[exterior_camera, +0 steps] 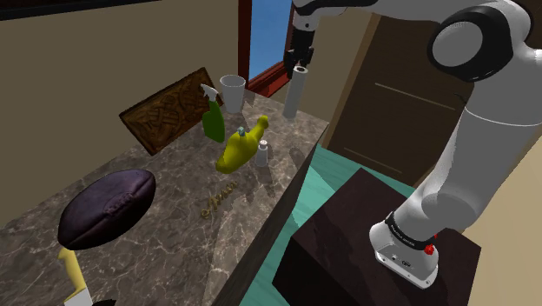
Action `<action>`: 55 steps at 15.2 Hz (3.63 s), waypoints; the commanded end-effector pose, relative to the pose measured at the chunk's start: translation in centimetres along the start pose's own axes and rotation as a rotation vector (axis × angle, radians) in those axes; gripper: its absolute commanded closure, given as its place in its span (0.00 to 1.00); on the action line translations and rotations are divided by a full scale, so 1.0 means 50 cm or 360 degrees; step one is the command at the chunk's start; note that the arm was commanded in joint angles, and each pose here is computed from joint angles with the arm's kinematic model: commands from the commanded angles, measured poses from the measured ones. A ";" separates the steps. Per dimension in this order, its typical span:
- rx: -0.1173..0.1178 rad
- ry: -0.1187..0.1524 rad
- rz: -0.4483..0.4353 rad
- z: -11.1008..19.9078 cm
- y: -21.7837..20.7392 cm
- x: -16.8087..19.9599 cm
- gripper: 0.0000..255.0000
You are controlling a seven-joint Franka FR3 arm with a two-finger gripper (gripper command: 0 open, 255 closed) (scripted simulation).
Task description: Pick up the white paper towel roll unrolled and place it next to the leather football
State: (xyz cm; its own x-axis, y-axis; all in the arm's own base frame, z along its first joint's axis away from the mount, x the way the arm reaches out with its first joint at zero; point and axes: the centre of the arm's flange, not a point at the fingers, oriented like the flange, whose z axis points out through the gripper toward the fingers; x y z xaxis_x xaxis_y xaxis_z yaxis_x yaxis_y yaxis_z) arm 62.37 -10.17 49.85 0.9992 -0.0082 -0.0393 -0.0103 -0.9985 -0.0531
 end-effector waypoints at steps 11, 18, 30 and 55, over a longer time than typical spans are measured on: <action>0.0000 -0.0001 0.0000 -0.127 -0.009 -0.006 1.00; 0.0000 -0.0001 0.0000 -0.200 -0.012 -0.009 1.00; 0.0000 -0.0001 0.0000 -0.327 -0.019 -0.014 1.00; 0.0000 -0.0001 0.0000 -0.266 -0.534 -0.081 1.00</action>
State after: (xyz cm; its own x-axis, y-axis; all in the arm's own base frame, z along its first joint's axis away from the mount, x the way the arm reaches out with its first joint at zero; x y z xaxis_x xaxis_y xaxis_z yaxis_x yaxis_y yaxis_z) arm 59.44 14.75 64.86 0.9992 -0.0067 -0.0399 -0.0088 -0.9985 -0.0533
